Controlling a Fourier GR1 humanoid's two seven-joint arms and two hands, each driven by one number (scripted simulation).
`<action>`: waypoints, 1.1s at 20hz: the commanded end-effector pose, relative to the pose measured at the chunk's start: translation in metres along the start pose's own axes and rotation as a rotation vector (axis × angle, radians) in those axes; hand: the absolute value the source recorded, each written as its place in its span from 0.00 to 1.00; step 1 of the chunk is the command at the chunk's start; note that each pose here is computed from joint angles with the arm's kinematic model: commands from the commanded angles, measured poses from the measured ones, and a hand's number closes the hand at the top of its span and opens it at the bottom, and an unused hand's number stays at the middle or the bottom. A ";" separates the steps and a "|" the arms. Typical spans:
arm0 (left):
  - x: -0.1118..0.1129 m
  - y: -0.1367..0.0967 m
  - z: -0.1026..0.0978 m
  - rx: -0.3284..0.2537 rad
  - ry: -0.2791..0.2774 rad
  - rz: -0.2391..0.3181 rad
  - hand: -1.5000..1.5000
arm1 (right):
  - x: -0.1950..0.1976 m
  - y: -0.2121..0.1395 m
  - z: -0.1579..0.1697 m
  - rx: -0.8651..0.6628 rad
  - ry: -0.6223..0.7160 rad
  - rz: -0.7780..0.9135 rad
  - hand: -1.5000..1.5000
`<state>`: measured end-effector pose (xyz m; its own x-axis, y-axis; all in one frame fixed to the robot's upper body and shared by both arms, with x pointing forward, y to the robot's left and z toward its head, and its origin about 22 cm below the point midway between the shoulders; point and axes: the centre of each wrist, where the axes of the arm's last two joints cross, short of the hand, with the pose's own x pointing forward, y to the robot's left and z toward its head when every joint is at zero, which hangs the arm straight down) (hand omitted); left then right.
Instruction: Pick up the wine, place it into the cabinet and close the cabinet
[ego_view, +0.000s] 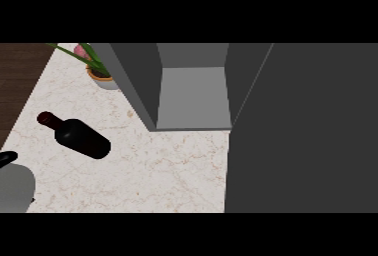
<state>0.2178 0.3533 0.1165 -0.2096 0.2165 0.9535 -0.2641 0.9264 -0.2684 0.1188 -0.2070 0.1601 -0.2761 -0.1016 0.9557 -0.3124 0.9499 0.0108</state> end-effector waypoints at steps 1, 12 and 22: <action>-0.021 0.014 -0.002 0.024 0.037 -0.025 0.00 | 0.029 -0.003 0.023 0.040 -0.064 -0.083 0.00; -0.096 0.050 -0.007 0.157 0.032 -0.110 0.00 | 0.024 -0.007 0.024 0.027 -0.071 -0.042 0.00; -0.150 0.066 -0.013 0.128 0.119 -0.060 0.00 | 0.018 -0.010 0.024 0.041 -0.062 -0.060 0.00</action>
<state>0.2446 0.3843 -0.0218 -0.1115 0.1663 0.9798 -0.3852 0.9016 -0.1968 0.1132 -0.2155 0.1498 -0.2840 -0.0943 0.9542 -0.3213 0.9470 -0.0020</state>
